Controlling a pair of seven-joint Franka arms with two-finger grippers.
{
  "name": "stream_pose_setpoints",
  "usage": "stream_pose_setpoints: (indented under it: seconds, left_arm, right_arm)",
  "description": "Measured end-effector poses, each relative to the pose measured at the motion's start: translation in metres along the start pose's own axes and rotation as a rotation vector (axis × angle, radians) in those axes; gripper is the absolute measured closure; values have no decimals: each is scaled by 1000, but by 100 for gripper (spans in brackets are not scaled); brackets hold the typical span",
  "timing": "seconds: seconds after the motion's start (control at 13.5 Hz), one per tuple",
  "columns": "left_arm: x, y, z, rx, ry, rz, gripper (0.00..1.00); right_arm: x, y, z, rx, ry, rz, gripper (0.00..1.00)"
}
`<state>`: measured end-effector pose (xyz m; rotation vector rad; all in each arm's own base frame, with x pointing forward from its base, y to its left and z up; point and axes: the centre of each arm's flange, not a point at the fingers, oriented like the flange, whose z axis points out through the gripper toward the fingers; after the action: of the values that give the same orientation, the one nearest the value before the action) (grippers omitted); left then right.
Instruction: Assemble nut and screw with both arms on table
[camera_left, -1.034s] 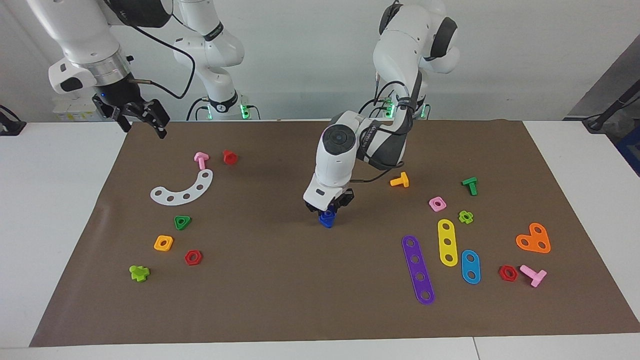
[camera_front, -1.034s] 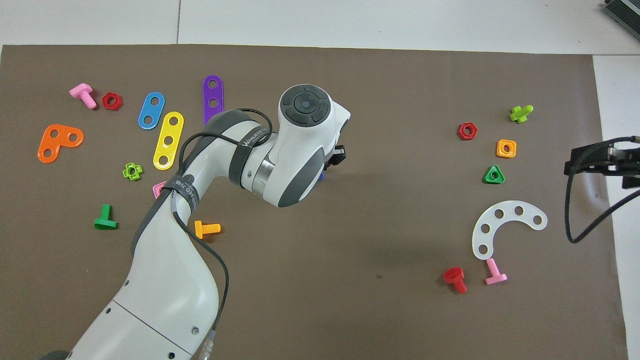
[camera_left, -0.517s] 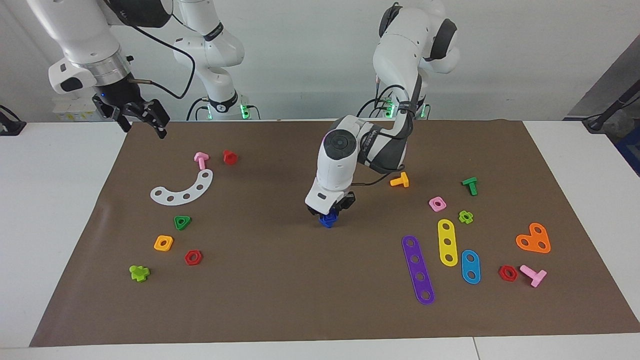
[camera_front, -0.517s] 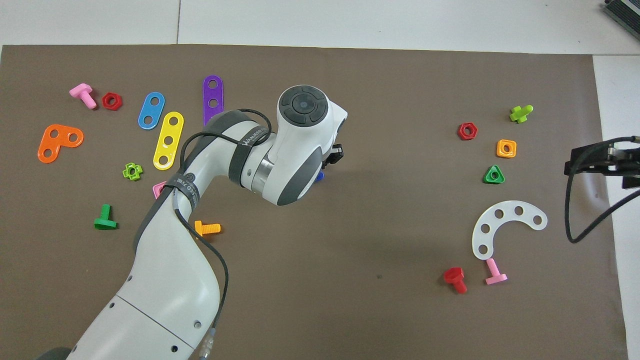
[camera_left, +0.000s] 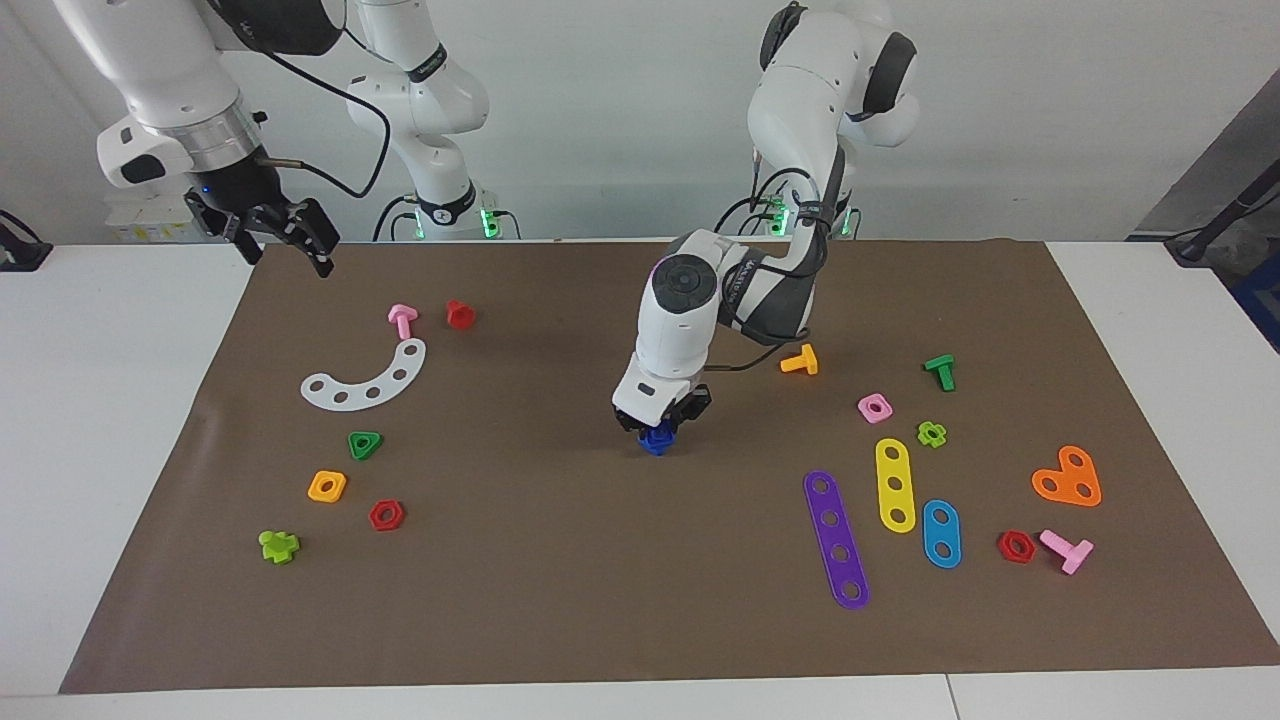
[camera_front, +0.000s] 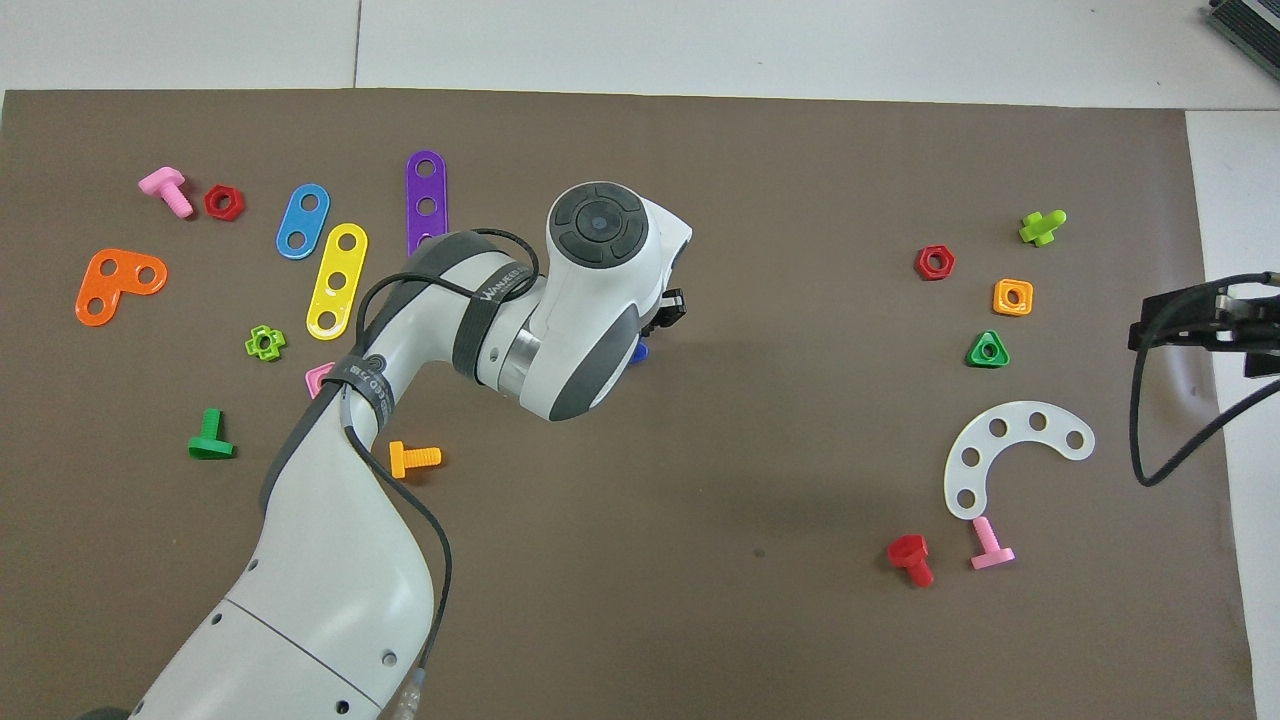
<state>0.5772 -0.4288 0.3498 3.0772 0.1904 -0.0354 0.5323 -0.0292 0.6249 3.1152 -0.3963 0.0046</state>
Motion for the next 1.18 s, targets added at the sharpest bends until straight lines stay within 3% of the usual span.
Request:
stream_pose_setpoints:
  seconds: [0.59,1.18]
  left_arm:
    - [-1,-1,0,-3,3,-2,53]
    - [-3,-3,-2,18,-33,-26,53]
  right_arm:
    - [0,0,0,0,0,0,0]
    - [0,0,0,0,0,0,0]
